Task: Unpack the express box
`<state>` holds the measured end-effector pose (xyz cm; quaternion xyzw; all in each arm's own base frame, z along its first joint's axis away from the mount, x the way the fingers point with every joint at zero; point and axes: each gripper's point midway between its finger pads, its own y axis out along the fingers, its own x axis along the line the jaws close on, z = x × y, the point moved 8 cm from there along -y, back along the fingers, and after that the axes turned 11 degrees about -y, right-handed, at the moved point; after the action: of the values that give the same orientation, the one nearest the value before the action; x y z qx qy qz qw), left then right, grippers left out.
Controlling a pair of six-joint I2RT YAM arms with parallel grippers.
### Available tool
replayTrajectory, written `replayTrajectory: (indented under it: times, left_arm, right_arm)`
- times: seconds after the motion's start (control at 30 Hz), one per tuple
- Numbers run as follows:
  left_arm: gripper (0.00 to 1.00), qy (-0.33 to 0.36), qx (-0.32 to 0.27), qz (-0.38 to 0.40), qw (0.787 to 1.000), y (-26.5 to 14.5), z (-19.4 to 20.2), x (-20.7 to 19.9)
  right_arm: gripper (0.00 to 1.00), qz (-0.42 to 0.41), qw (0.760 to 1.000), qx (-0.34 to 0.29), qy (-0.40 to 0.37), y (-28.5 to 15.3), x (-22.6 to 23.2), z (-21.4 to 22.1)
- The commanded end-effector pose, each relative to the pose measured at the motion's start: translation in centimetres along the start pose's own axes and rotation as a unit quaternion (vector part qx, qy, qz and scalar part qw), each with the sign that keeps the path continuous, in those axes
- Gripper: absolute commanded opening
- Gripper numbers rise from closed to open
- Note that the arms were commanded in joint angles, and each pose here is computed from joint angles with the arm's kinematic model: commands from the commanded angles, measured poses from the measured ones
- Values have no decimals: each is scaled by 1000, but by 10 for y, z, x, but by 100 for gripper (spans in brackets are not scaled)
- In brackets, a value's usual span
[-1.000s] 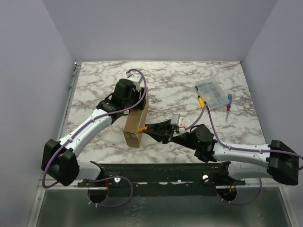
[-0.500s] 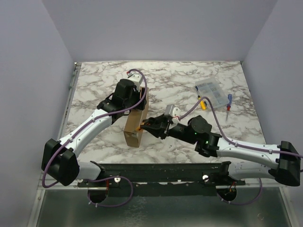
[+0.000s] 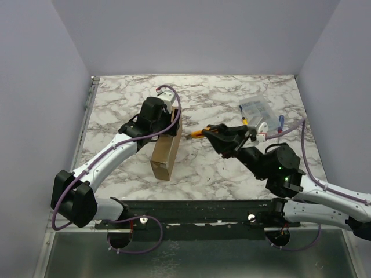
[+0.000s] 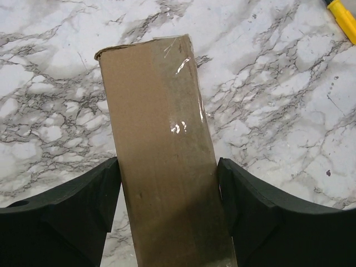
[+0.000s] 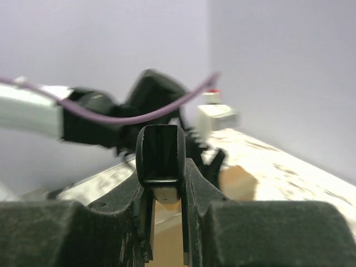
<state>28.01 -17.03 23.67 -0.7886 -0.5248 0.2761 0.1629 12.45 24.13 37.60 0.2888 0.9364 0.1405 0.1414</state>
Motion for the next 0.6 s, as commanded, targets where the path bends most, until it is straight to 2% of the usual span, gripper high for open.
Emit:
replayTrajectory:
  times: [0.0, 0.1, 0.27, 0.4, 0.57]
  left_arm:
    - [70, 38, 24, 23, 999, -5, 7, 0]
    - [61, 72, 18, 33, 997, -10, 7, -7]
    - [60, 167, 9, 60, 984, -23, 21, -33]
    - [61, 215, 12, 105, 971, -31, 34, -43]
    - [59, 239, 3, 158, 958, -36, 48, -52]
  right_arm:
    - [1, 238, 969, 71, -8, -31, -47, 8]
    - [1, 320, 942, 99, -12, -44, -62, 8]
    - [1, 362, 918, 157, -46, -42, -69, 14]
    - [1, 323, 931, 164, -38, -31, -67, 18]
    - [1, 269, 951, 149, -43, -19, -60, 15]
